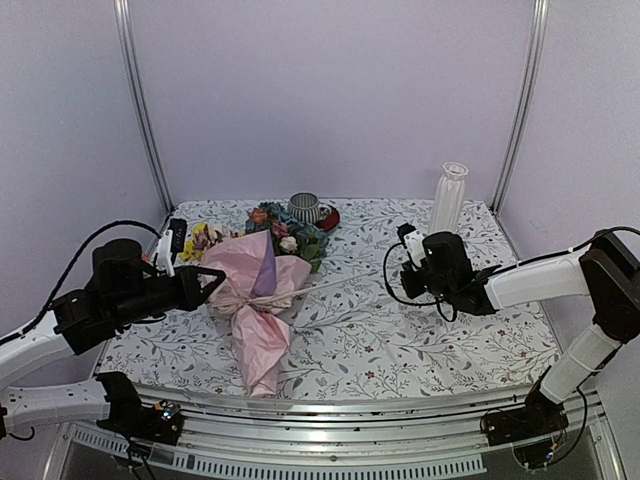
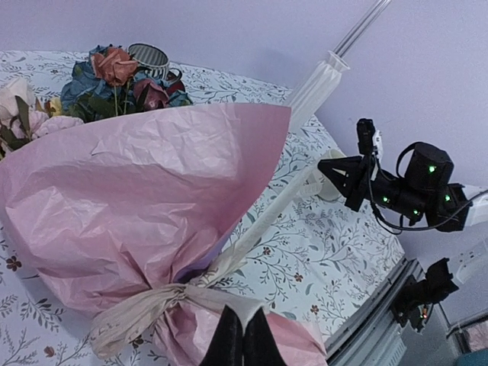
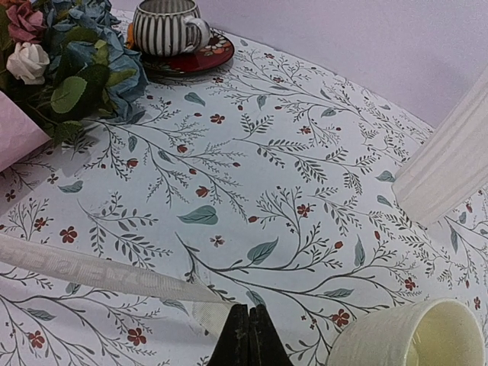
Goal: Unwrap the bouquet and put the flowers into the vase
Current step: Untie the ribbon from the tied bouquet.
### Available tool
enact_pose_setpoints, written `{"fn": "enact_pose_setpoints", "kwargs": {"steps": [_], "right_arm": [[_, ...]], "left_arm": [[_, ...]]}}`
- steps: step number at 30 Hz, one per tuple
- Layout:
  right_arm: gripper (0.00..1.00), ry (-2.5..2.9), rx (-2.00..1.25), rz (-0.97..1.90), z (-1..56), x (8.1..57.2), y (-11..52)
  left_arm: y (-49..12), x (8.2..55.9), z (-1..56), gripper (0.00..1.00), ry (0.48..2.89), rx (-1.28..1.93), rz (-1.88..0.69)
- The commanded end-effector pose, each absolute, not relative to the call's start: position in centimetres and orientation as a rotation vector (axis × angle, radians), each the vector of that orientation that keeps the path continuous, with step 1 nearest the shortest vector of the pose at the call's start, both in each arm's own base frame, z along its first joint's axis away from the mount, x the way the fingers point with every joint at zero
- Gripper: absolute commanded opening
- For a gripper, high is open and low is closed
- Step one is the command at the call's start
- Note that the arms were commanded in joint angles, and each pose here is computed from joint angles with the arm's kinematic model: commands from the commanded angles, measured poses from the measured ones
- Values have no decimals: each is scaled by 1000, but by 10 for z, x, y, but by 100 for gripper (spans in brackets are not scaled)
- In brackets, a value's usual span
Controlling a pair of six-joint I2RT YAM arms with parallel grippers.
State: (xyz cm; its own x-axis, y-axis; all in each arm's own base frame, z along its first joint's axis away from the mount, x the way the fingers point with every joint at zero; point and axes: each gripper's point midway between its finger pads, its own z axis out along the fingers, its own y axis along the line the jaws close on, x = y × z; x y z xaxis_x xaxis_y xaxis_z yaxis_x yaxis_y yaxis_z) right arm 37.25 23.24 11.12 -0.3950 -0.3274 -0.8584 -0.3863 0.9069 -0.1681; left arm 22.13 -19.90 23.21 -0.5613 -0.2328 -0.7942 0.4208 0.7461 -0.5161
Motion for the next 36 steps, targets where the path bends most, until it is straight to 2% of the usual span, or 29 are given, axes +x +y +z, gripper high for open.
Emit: {"fn": "enact_pose_setpoints", "kwargs": {"steps": [1, 17, 36], "right_arm": [[2, 2002, -475, 85, 118, 375, 228], [2, 2027, -480, 83, 113, 377, 231], [2, 2015, -303, -37, 123, 383, 199]], "left_arm": [[-207, 225, 274, 0, 1871, 172, -940], [-216, 223, 297, 0, 1798, 199, -1015], [-197, 211, 320, 0, 1712, 161, -1013]]}}
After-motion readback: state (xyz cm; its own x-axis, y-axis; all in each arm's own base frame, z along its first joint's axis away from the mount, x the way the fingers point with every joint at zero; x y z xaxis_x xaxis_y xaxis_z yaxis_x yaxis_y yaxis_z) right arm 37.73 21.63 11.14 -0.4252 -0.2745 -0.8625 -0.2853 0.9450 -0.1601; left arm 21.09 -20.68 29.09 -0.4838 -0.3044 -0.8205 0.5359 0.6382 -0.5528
